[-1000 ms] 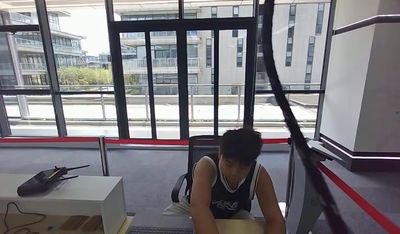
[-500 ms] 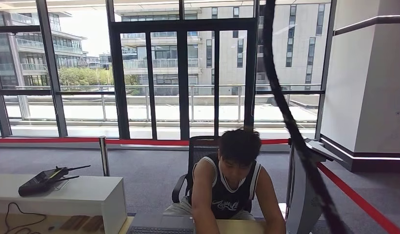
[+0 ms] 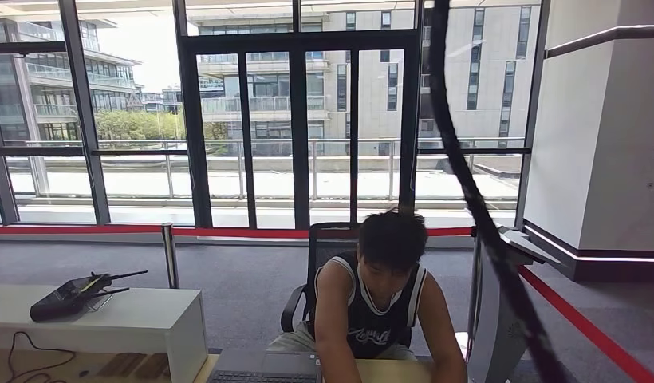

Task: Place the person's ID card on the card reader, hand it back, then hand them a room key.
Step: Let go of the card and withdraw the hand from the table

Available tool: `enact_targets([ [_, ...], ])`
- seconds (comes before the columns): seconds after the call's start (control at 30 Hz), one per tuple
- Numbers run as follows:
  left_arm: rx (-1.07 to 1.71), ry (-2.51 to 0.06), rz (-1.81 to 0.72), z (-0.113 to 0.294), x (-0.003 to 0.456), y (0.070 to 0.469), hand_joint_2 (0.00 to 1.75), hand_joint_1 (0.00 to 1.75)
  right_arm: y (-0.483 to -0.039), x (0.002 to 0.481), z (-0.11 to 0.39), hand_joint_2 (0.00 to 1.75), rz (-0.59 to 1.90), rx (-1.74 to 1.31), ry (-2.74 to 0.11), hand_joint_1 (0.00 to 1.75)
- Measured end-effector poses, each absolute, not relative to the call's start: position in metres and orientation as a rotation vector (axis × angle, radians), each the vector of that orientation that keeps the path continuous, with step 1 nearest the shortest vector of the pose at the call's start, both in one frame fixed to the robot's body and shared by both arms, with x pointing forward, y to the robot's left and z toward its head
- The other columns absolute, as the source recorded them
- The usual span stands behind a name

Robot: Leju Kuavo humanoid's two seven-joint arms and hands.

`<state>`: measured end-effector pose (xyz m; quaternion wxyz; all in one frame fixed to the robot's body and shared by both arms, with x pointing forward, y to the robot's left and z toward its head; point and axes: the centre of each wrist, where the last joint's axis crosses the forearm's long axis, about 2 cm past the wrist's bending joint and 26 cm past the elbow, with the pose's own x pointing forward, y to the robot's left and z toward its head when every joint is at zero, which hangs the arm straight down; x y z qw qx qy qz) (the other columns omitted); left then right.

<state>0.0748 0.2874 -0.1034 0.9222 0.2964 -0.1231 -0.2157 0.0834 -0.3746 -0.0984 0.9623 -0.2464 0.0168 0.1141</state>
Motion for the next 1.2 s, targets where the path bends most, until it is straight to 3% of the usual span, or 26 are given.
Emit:
enact_targets([
  [0.73, 0.651, -0.257, -0.430, -0.103, 0.075, 0.296, 0.00, 0.00, -0.360, 0.082, -0.101, 1.75, 0.244, -0.468, 0.016, 0.00],
  [0.87, 0.660, -0.252, -0.424, -0.103, 0.075, 0.299, 0.00, 0.00, -0.360, 0.082, -0.101, 0.00, 0.244, -0.461, 0.025, 0.00],
  [1.2, 0.668, -0.209, -0.408, -0.103, 0.075, 0.300, 0.00, 0.00, -0.362, 0.082, -0.101, 0.00, 0.273, -0.464, 0.017, 0.00],
])
